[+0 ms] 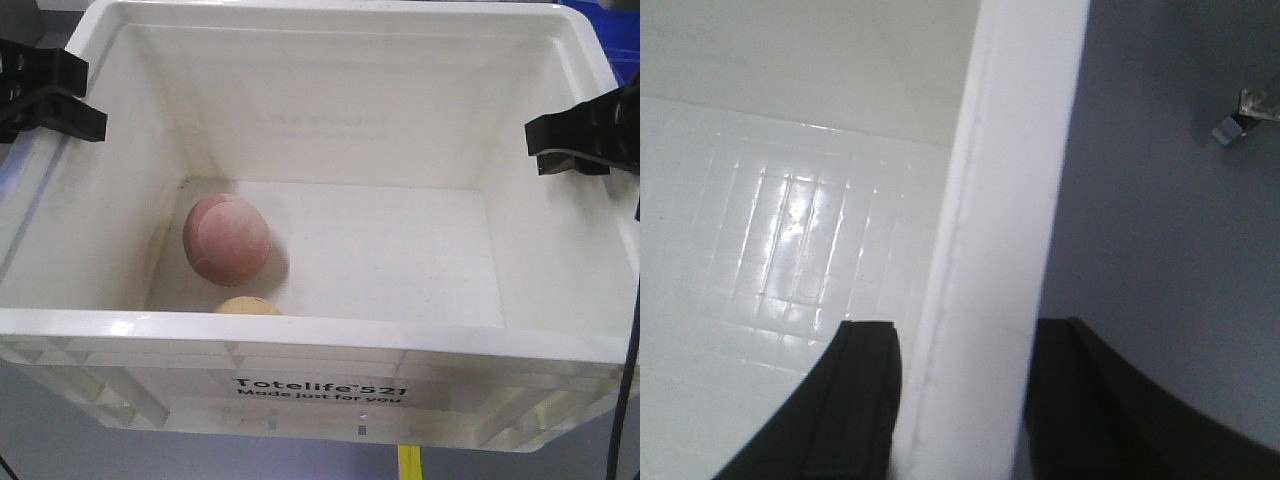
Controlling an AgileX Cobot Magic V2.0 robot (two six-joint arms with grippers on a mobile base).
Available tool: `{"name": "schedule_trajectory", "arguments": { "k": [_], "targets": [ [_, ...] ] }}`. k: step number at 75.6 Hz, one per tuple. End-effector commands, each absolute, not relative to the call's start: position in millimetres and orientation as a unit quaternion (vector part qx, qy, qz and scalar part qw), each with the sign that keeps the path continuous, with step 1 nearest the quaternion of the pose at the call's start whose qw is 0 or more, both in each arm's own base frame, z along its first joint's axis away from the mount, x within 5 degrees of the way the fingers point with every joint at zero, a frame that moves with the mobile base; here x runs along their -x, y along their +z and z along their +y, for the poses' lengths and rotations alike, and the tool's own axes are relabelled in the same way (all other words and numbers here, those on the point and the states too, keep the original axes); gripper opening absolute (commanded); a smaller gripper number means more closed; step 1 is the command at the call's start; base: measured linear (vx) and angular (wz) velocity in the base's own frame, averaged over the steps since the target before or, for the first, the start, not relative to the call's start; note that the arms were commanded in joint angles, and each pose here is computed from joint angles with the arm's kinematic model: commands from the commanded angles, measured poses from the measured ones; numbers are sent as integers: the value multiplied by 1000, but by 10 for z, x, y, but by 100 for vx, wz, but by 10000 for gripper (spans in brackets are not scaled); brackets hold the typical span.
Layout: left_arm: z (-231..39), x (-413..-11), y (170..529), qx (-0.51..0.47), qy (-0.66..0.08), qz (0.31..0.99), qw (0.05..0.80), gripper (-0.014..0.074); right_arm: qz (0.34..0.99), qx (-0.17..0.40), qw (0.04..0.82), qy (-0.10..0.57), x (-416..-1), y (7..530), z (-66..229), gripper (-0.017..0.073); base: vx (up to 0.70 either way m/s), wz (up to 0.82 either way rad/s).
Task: Place moving items into box and shelve
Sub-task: 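Hold the tote steady with both grippers while the base drives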
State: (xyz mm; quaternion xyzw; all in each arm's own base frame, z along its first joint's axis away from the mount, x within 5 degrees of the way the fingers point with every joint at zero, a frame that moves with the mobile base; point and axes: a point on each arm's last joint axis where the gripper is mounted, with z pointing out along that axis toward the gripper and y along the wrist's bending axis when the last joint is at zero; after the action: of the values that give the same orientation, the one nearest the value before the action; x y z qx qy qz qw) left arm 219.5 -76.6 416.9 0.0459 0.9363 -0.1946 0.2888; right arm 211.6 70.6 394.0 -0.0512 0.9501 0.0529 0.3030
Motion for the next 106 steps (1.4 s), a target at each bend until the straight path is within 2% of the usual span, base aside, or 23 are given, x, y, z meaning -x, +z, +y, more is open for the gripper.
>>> {"name": "schedule_trajectory", "arguments": {
  "k": [1, 106],
  "targets": [
    [-819, -2091, 4505, -46, -255, 893, 368, -3, 923, 44, 379, 54, -2110, 4183, 655, -6, 53, 1],
    [-819, -2091, 4505, -46, -255, 893, 368, -3, 923, 44, 378, 54, -2108, 4182, 655, -6, 56, 0]
  ]
}}
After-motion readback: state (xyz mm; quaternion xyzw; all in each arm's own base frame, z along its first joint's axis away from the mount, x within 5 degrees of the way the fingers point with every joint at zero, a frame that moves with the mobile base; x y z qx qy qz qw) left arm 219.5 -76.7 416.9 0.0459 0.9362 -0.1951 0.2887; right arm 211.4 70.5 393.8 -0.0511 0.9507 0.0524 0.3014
